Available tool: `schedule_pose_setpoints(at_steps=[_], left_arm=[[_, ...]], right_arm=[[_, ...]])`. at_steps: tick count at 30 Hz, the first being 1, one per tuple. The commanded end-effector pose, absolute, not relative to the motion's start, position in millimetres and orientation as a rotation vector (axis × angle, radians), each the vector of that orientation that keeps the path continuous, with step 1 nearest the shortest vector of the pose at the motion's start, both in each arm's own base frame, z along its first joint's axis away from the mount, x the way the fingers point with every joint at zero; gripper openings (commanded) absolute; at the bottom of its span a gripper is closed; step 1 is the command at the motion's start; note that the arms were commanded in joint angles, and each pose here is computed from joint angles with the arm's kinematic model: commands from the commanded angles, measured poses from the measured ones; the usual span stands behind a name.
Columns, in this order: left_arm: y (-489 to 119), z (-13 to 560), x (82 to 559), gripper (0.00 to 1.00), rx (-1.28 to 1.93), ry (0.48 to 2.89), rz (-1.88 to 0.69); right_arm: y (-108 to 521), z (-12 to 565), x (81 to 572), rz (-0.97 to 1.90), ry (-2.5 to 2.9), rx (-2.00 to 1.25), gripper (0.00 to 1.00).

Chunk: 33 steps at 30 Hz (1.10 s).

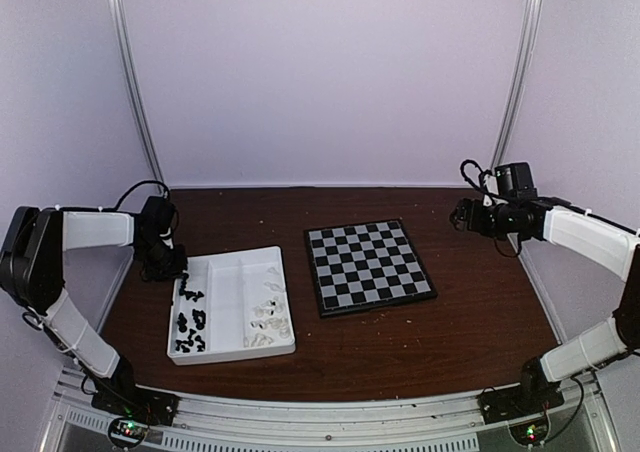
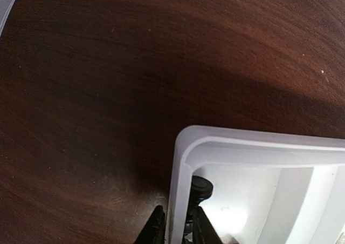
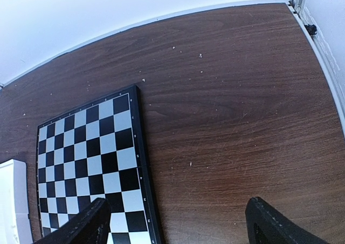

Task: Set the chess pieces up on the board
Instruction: Move the storage box to the center of the board.

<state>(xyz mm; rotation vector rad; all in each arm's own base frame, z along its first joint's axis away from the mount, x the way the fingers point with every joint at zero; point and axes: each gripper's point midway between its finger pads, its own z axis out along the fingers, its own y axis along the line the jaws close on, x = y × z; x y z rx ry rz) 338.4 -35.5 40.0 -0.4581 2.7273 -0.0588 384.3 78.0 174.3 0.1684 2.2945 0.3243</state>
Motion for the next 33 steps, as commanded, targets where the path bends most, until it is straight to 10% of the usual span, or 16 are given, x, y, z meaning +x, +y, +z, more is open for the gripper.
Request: schedule_pose_setpoints(at_steps=[1, 20, 33], left_arm=[[-33, 45, 356, 0.19, -0.488, 2.68, -0.057], [-21, 49, 386, 0.05, -0.736, 2.568, -0.007], [-42, 124, 395, 0.61, -0.4, 2.489, -0.018]], right_arm=[[91, 177, 390, 0.363, 2.302, 0.141, 0.9], [141, 115, 404, 0.481, 2.49, 0.034, 0.92], [147, 104, 405, 0.524, 2.513, 0.03, 0.92]])
